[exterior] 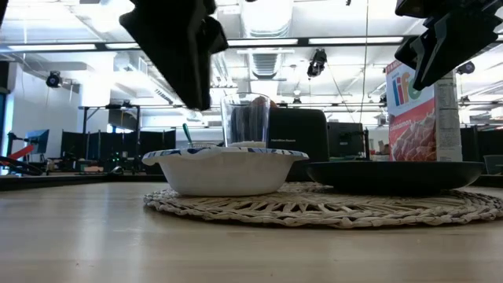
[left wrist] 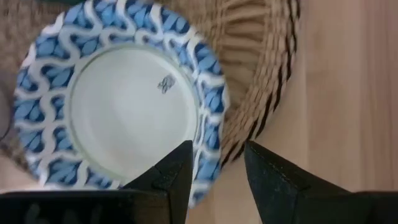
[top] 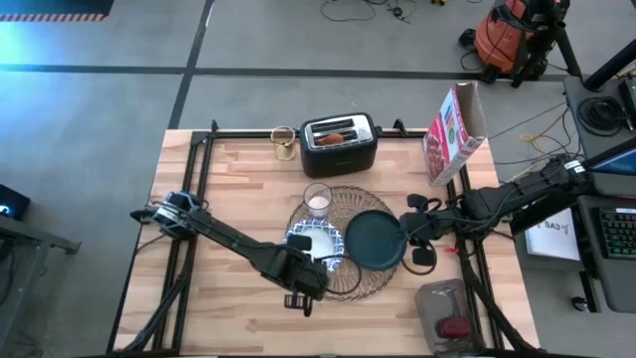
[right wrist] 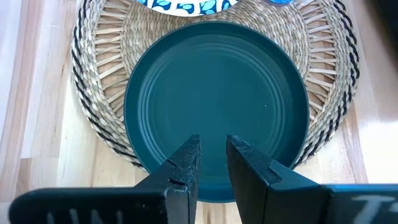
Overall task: Arrange a breakfast setting
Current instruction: Pour the cereal into the white and blue bowl
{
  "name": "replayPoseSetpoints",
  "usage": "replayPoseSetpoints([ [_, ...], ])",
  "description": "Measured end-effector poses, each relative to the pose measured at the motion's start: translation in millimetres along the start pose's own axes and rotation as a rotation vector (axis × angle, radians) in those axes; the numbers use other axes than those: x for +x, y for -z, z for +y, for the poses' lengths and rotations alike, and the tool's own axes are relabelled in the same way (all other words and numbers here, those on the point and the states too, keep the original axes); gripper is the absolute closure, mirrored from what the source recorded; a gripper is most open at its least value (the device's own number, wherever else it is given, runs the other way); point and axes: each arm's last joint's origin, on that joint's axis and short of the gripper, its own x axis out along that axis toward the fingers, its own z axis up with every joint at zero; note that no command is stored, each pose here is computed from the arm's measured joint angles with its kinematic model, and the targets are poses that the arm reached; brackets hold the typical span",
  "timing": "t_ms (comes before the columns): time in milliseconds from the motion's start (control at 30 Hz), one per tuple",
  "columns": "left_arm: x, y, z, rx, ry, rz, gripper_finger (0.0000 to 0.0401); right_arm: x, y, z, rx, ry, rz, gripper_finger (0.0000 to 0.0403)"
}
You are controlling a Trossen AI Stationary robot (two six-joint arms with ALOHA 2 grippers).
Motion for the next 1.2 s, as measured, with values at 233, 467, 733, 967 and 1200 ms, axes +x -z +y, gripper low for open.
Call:
replayPoseSetpoints([
  [233, -29.2, 15.8, 17.2, -0.026, -0.045, 0.045, 0.0272, 0.0, -0.1, 0.1, 0.000, -0.001, -0.001, 0.0335],
  [467, -41.4, 52.3, 44.7, -0.109, -0.075, 0.022, 0.0272, 0.0, -0.2, 0.0, 0.000, -0.001, -0.002, 0.0335],
  [733, -36.2, 104.4, 91.3, -0.181, -0.054, -0.162, 0.0272, 0.0, -0.3, 0.1, 0.000, -0.001, -0.003, 0.0335],
  [967, -23.4, 133.2, 125.5, -0.274, -0.064, -0.423, 0.0272, -0.1, -0.4, 0.1, 0.001, -0.001, -0.005, 0.0335],
  [1200, -21.5, 136.1, 137.6, -0.390, -0.101, -0.688, 0.0272, 0.0, -0.9, 0.2, 0.002, -0.003, -0.010, 0.0335],
])
